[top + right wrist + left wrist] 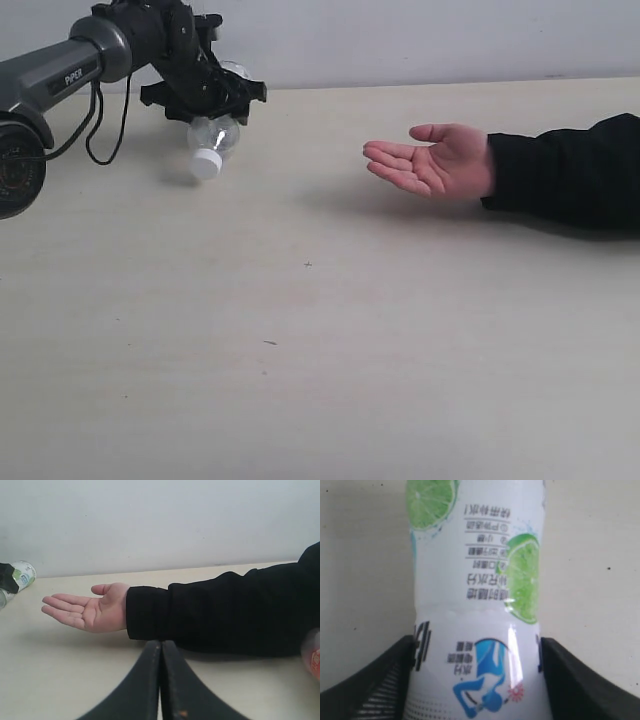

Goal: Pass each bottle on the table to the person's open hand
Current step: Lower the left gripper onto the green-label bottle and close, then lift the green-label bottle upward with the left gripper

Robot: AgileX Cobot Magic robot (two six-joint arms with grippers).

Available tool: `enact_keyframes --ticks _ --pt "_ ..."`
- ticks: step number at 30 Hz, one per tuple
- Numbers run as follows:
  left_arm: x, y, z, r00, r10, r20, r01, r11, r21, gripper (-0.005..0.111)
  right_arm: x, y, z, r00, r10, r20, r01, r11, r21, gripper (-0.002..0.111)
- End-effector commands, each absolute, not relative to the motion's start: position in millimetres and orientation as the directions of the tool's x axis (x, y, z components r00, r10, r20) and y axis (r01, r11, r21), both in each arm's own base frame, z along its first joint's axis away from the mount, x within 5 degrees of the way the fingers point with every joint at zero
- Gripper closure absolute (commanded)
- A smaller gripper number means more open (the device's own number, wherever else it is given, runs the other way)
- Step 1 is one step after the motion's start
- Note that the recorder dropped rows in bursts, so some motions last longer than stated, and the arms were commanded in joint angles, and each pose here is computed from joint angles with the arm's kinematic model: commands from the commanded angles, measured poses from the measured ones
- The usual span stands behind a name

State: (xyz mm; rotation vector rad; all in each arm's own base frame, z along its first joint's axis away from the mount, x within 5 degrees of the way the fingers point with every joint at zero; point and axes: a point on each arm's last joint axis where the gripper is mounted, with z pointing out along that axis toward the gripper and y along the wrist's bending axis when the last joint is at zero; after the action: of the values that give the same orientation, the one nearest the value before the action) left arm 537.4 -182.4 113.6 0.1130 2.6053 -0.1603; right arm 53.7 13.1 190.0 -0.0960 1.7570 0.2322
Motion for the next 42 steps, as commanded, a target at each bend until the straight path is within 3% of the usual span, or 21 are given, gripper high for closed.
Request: enact_keyframes --ticks 1,5,15,17,23,29,42 --pt "538.8 -183.3 122.8 -0.845 0.039 -0.533 0.11 0.989 -0.102 0.072 53.6 12.7 189.2 -0.193 0.067 -0.979 -0.187 0.977 0.104 0.108" --pt "537.7 -180.1 132.3 -0.849 0.038 -0.528 0.104 0.99 -0.097 0.107 53.6 12.7 189.2 -0.193 0.067 -0.979 -0.187 0.977 0.104 0.108" --pt "503.4 -185.2 212.0 -0.897 0.088 -0.434 0.124 0.991 -0.055 0.107 53.6 12.7 189.2 -0.193 0.067 -0.979 -0.187 0.977 0.104 0.108" --pt "489.8 -194.3 226.6 -0.909 0.12 -0.399 0.147 0.988 -0.038 0.107 53.6 12.7 189.2 -0.193 0.067 -0.979 -0.187 0.977 0.104 0.108" --pt "440.7 -239.2 274.5 -0.875 0.198 -0.441 0.233 0.972 -0.025 0.107 53.6 12.7 189.2 -0.193 0.067 -0.979 -0.187 0.977 0.104 0.108" --pt "387.0 -250.1 287.9 -0.852 0.276 -0.445 0.305 0.952 0.008 0.107 53.6 12.7 189.2 -0.193 0.067 -0.979 -0.187 0.977 0.104 0.108" --pt "264.9 -209.6 311.1 -0.764 0.111 -0.635 0.307 0.929 -0.207 0.107 53.6 12.7 189.2 -0.193 0.067 -0.979 -0.187 0.977 0.104 0.108"
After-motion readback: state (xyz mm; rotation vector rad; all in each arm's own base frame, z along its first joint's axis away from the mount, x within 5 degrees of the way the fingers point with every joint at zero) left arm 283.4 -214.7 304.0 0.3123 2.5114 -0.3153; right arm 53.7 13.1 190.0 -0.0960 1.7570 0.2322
